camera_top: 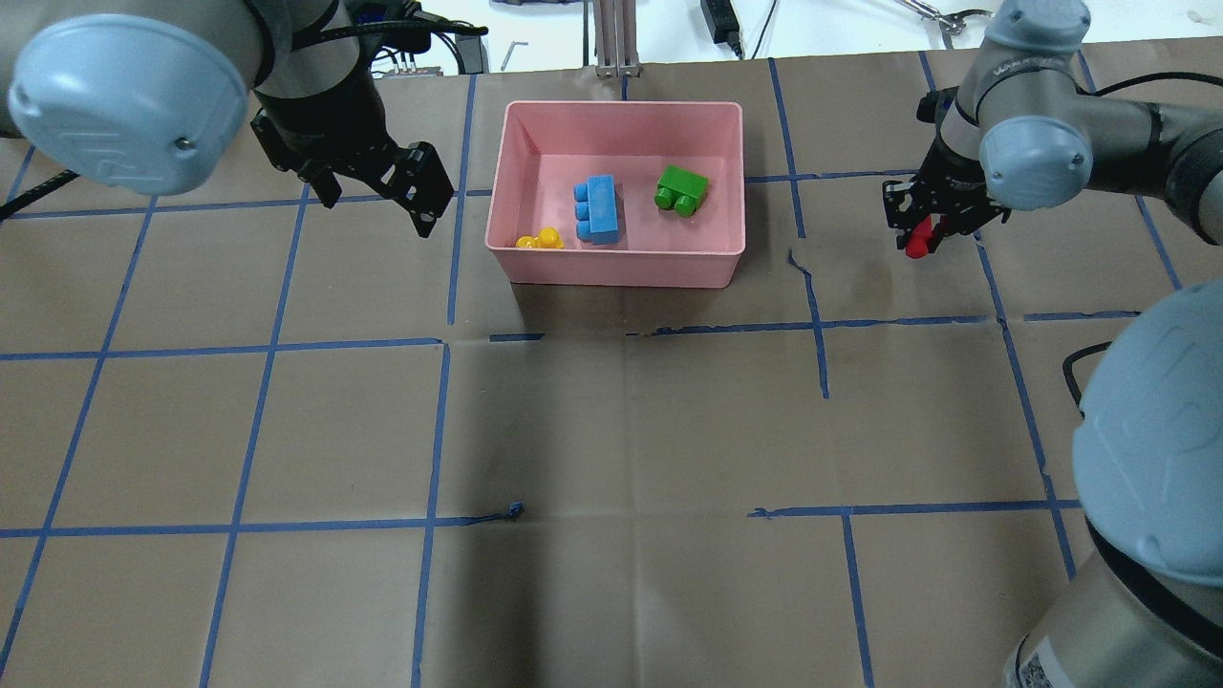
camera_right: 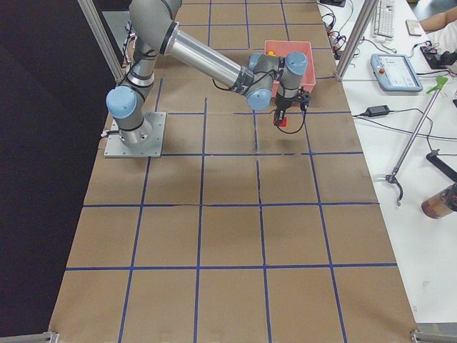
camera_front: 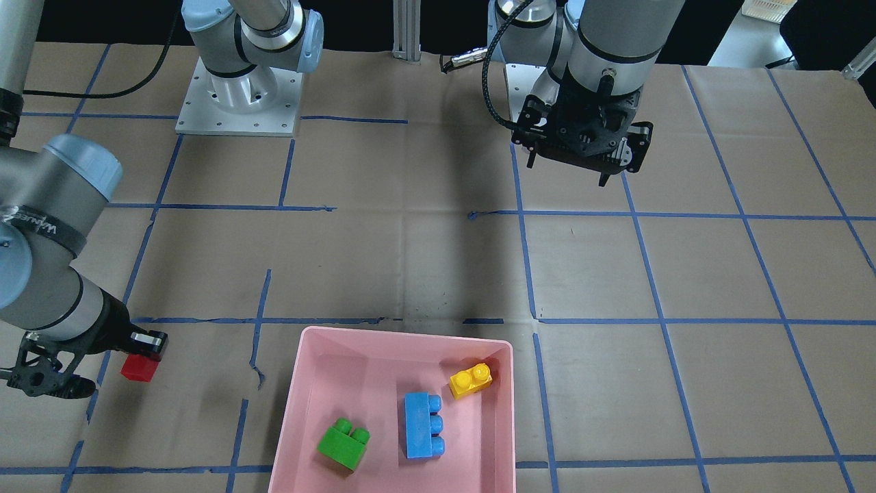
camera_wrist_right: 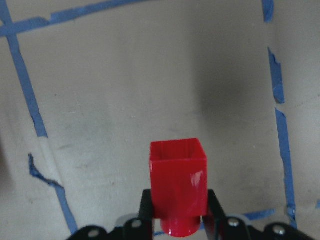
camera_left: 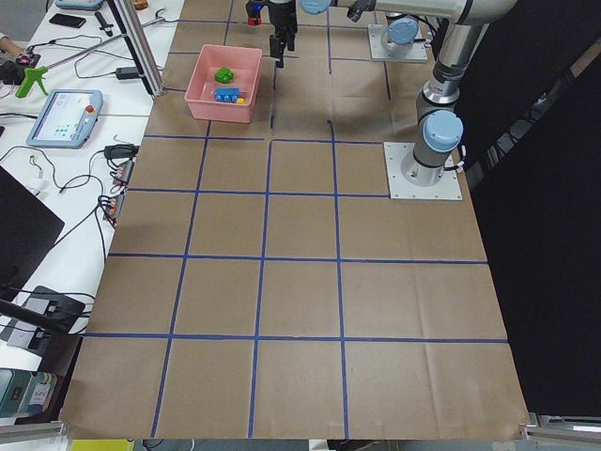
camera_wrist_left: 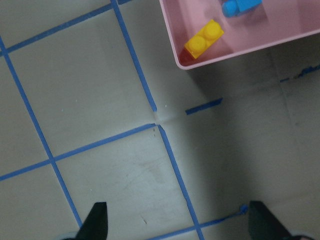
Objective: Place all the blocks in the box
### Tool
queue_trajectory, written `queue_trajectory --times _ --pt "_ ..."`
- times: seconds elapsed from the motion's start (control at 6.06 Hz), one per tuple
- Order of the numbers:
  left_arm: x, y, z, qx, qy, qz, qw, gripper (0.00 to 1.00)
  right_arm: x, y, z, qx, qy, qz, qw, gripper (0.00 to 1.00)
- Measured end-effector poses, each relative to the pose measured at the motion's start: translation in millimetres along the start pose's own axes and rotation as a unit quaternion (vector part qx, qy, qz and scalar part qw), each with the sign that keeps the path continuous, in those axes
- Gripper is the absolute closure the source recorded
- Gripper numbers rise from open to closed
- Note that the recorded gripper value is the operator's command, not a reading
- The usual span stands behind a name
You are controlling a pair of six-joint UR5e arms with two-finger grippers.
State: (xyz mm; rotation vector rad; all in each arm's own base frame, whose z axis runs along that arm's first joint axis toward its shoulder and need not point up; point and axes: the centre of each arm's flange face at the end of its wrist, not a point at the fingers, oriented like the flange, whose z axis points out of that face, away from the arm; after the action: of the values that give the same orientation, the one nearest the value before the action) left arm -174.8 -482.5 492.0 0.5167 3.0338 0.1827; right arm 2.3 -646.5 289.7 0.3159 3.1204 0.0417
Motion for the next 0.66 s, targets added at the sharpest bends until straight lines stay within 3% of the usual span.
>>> queue_trajectory --times 0.17,0.33,0.66 --pt "-1 12 -6 -0.008 0.004 -0.014 0.9999 0.00 -4 7 -45 -0.006 -0.006 0.004 1.0000 0.72" --pt "-8 19 -12 0.003 0.003 -0.045 0.9990 0.00 -18 16 -84 -0.017 -0.011 0.011 0.9997 0.72" --pt "-32 23 -17 0.038 0.007 -0.108 0.9935 0.00 -118 37 -115 -0.011 -0.010 0.025 0.9996 0.72"
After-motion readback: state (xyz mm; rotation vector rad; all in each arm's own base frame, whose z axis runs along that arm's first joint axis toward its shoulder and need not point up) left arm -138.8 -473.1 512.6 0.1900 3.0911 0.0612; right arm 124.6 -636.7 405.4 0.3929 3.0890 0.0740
